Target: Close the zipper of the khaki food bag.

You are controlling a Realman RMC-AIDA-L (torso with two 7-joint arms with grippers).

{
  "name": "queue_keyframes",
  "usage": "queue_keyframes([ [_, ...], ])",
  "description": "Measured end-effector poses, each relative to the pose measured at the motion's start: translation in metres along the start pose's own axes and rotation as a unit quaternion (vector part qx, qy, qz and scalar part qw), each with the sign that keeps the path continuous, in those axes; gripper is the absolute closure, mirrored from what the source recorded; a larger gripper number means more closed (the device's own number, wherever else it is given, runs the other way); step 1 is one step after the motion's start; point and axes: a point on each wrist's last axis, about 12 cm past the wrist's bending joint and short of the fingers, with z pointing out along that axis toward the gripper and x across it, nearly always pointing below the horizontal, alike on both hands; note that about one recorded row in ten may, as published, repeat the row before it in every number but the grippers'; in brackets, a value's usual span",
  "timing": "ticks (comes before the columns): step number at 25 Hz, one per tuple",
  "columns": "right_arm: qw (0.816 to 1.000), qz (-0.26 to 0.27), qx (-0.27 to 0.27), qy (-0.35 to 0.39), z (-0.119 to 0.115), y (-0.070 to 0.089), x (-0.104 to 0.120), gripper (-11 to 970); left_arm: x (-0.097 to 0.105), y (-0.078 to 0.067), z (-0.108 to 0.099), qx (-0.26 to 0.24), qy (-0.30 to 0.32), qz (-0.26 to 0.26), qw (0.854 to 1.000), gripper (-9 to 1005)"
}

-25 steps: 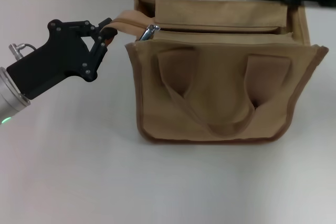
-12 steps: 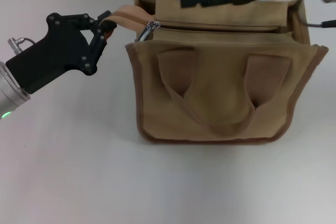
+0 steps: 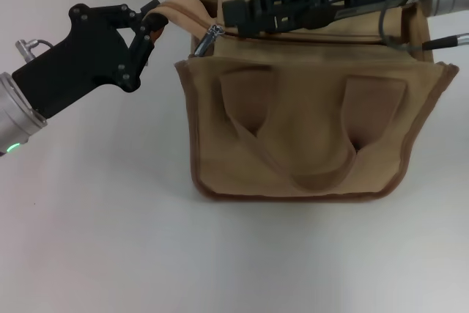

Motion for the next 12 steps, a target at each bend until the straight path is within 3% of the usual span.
queue_keyframes([
  [12,1.0,0.015,0.009,0.019,0.014,-0.002,0.005,201,-0.005,0.004,0.008,0.012,-0.008,-0.017,1.0,981],
])
